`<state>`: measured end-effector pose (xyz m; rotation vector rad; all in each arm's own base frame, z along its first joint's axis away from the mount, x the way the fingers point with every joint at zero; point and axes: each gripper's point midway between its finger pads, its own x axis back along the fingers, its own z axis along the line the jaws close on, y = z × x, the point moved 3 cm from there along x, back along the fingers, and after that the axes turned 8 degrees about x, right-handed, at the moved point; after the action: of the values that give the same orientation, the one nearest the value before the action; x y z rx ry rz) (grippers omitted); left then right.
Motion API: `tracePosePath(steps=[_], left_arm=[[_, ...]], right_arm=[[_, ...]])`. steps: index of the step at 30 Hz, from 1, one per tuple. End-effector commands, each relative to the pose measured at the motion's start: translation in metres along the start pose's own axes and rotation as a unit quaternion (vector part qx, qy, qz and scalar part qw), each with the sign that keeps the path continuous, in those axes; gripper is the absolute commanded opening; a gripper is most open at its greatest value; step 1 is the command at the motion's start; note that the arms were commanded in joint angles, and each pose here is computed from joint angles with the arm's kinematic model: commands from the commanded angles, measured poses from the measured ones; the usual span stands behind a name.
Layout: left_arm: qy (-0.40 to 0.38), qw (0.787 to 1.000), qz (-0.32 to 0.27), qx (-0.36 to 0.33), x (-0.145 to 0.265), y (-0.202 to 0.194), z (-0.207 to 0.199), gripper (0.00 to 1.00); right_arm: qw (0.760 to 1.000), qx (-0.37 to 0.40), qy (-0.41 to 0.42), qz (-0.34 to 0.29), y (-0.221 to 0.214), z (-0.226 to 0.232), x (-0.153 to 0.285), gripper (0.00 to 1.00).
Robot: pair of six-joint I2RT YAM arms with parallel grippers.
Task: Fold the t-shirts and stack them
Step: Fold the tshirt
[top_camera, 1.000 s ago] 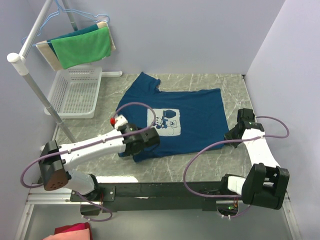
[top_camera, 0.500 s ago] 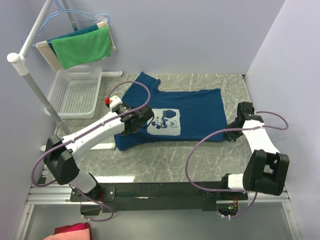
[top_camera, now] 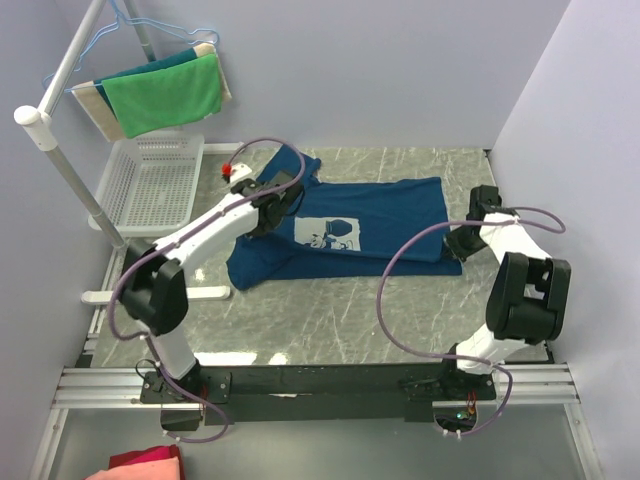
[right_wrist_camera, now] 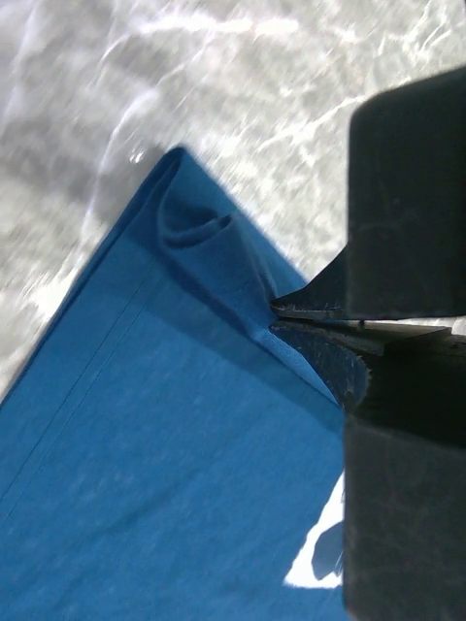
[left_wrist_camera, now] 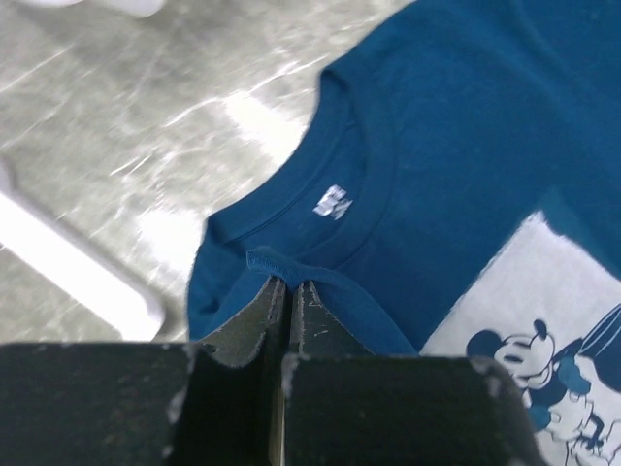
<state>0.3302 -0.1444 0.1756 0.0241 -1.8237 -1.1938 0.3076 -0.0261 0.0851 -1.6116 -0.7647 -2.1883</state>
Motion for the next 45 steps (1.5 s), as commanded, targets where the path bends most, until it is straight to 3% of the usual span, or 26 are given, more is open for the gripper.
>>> tracePosePath(steps=[1,11,20,30,33,34,35,40,45], left_arm=[[-0.024,1.0,-0.008,-0.01,-0.01,0.012,-0.031,0.01],[-0.006,1.0,0.003,-0.024,-0.034,0.006,-0.035,0.01],[0.004,1.0,0.005,-0.022,-0.053,0.012,-0.042,0.01],[0.005,1.0,0.01,-0.022,-0.078,0.021,-0.057,0.01],[0.001,0.999,0.016,-0.033,-0.085,0.02,-0.062,0.29],[0.0,0.999,0.019,-0.036,-0.086,0.02,-0.063,0.57],[-0.001,0.999,0.02,-0.035,-0.087,0.02,-0.063,0.64],[-0.007,1.0,0.006,-0.019,-0.08,0.033,-0.061,0.84],[-0.018,1.0,0.013,-0.018,-0.068,0.038,-0.053,0.88]], right_arm=[[0.999,0.005,0.027,-0.018,0.017,0.031,0.001,0.0],[0.998,0.044,0.029,-0.018,0.022,0.066,-0.008,0.0],[0.999,0.031,-0.006,-0.024,0.03,0.067,-0.017,0.0],[0.999,0.019,-0.03,-0.029,0.039,0.07,-0.026,0.08],[0.999,0.013,-0.027,-0.038,0.044,0.072,-0.02,0.24],[0.999,0.011,-0.024,-0.042,0.045,0.074,-0.018,0.29],[0.999,0.009,-0.023,-0.047,0.046,0.074,-0.015,0.36],[0.994,-0.007,0.007,-0.111,0.061,0.077,0.013,0.41],[0.994,0.026,0.012,-0.109,0.055,0.087,0.024,0.4]])
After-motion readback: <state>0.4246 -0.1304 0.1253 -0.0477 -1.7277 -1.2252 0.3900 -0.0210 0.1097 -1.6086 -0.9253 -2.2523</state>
